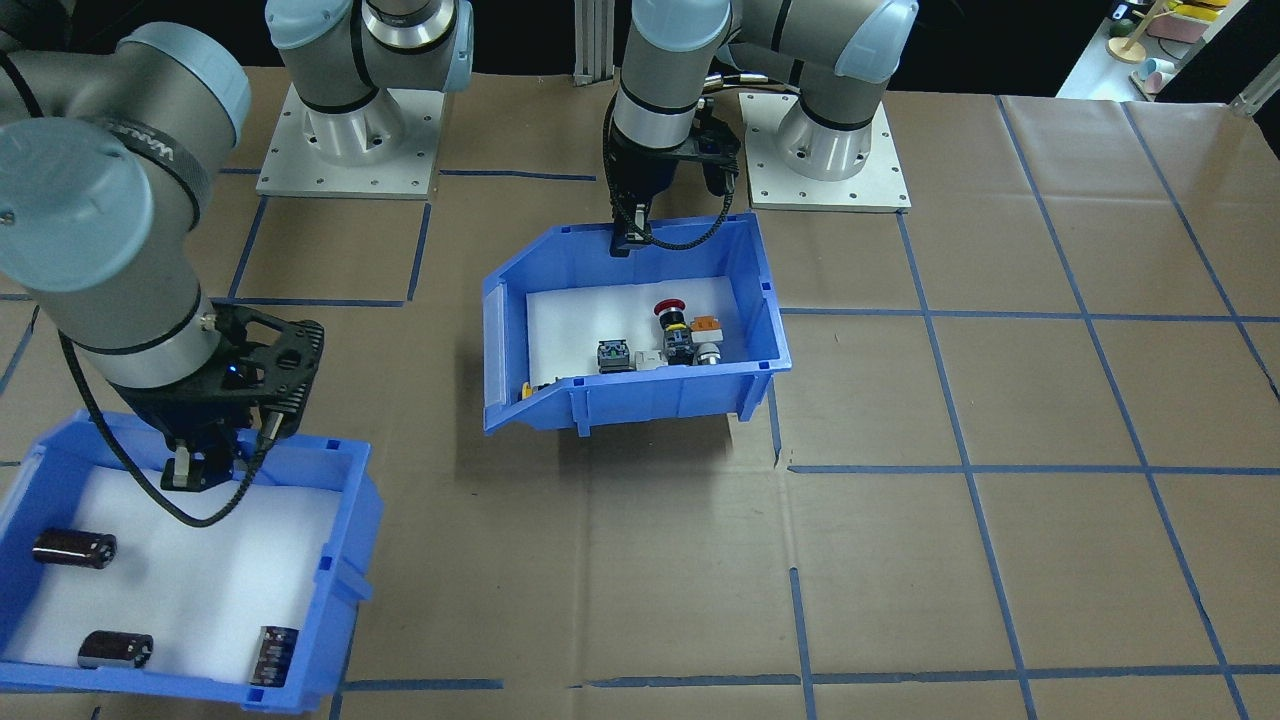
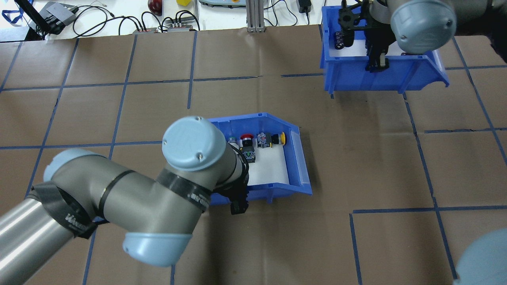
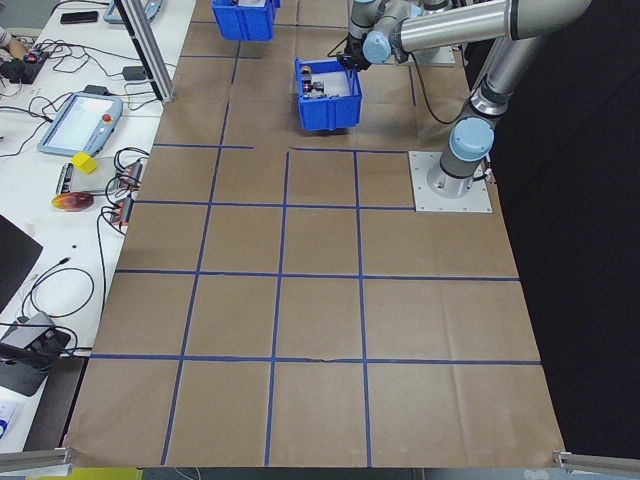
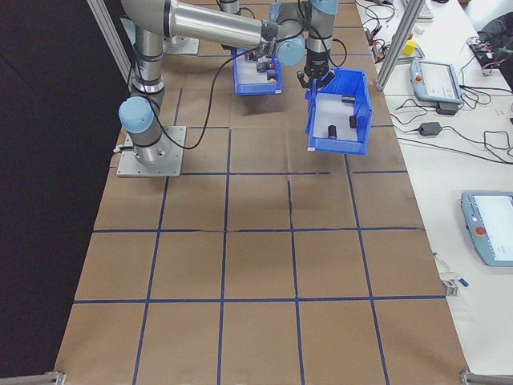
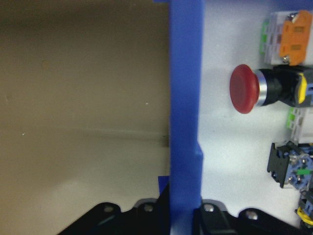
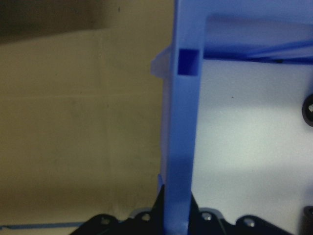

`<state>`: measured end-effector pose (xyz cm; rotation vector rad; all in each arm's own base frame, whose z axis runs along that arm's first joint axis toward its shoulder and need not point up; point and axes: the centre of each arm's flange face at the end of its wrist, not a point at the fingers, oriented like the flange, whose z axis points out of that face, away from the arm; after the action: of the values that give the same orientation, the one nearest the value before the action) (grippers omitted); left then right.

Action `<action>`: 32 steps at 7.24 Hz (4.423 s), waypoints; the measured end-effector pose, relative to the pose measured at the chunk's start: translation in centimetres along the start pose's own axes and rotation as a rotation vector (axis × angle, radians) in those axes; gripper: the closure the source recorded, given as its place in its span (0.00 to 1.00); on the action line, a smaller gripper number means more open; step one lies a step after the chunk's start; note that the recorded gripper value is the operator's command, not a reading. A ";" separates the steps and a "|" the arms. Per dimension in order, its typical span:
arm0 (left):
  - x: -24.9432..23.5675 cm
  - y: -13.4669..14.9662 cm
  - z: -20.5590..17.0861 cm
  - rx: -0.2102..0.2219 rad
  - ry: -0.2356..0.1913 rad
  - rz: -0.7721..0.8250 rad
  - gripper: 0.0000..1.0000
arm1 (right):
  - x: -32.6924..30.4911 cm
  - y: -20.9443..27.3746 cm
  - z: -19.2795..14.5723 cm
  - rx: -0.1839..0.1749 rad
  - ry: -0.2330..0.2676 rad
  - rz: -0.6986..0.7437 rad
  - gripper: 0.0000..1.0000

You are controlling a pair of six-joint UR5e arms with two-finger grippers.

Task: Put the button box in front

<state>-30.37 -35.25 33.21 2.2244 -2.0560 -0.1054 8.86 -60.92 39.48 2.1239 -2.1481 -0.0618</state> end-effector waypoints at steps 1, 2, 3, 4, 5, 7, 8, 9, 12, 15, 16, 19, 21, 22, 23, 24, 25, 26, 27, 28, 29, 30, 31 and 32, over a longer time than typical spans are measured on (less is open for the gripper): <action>3.2 -1.3 -1.2 0.010 -0.013 0.001 1.00 | -2.2 2.1 0.0 0.000 -0.013 -0.022 0.92; 6.2 -2.2 -1.1 0.013 -0.020 0.001 1.00 | -4.5 3.9 0.0 0.001 -0.024 -0.038 0.92; 9.5 -2.2 -0.3 0.009 -0.013 0.005 1.00 | -6.7 5.3 0.0 0.003 -0.032 -0.054 0.92; 13.4 -1.4 0.7 0.001 0.004 0.010 1.00 | -8.5 6.5 0.1 0.003 -0.035 -0.068 0.92; 17.7 0.2 2.0 -0.009 0.022 0.019 1.00 | -9.7 7.5 0.2 0.003 -0.037 -0.080 0.92; 23.8 3.8 3.8 -0.047 0.056 0.041 1.00 | -10.6 8.7 0.4 0.004 -0.040 -0.114 0.92; 25.4 5.1 4.4 -0.067 0.066 0.045 1.00 | -10.7 8.9 0.5 0.005 -0.040 -0.135 0.92; 26.1 5.9 5.2 -0.078 0.071 0.050 1.00 | -10.7 9.0 0.5 0.005 -0.040 -0.145 0.92; 25.2 7.2 6.2 -0.082 0.057 0.069 0.99 | -10.9 9.2 0.8 0.008 -0.050 -0.146 0.91; 23.1 9.3 6.2 -0.075 0.050 0.128 0.23 | -11.4 9.1 1.5 0.016 -0.072 -0.146 0.91; 23.1 9.1 6.6 -0.039 0.055 0.149 0.06 | -11.4 9.1 1.6 0.017 -0.076 -0.146 0.91; 23.1 7.9 3.9 0.113 0.124 0.236 0.04 | -11.9 9.1 1.9 0.018 -0.084 -0.144 0.91; 21.7 5.9 -0.6 0.160 0.067 0.447 0.03 | -15.0 8.1 1.9 0.019 -0.083 -0.134 0.91; 21.4 3.7 -3.4 0.174 0.027 0.574 0.02 | -17.5 7.3 2.2 0.020 -0.084 -0.112 0.91; 21.2 0.7 -6.8 0.181 -0.003 0.711 0.02 | -20.0 6.5 2.8 0.021 -0.090 -0.077 0.91; 20.6 -2.8 -10.7 0.184 -0.027 0.846 0.02 | -22.0 5.8 3.3 0.021 -0.092 -0.046 0.91; 19.8 -6.2 -14.2 0.185 -0.047 0.966 0.02 | -23.5 5.2 3.4 0.020 -0.089 -0.026 0.91; 18.8 -9.3 -17.1 0.181 -0.071 1.068 0.01 | -24.5 4.1 3.4 0.018 -0.084 -0.013 0.91; 17.4 -11.9 -19.6 0.170 -0.101 1.162 0.01 | -25.4 1.9 3.3 0.016 -0.078 0.000 0.91; 15.5 -14.1 -22.0 0.156 -0.131 1.293 0.01 | -26.3 -0.8 3.2 0.012 -0.074 0.010 0.91; 14.0 -16.2 -23.9 0.140 -0.158 1.430 0.01 | -27.2 -2.7 3.3 0.009 -0.076 0.019 0.91; 12.9 -18.6 -24.7 0.101 -0.198 1.521 0.01 | -27.8 -3.8 3.6 0.008 -0.080 0.023 0.91; 12.1 -20.4 -24.7 0.050 -0.231 1.554 0.01 | -28.2 -4.5 3.7 0.009 -0.082 0.024 0.91; 11.1 -20.8 -24.6 0.016 -0.240 1.568 0.01 | -28.7 -5.8 3.5 0.010 -0.069 0.019 0.91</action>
<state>-5.77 -43.85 55.22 0.1072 -3.1640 -0.1888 14.50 -32.56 33.73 2.1375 -2.2105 -0.1253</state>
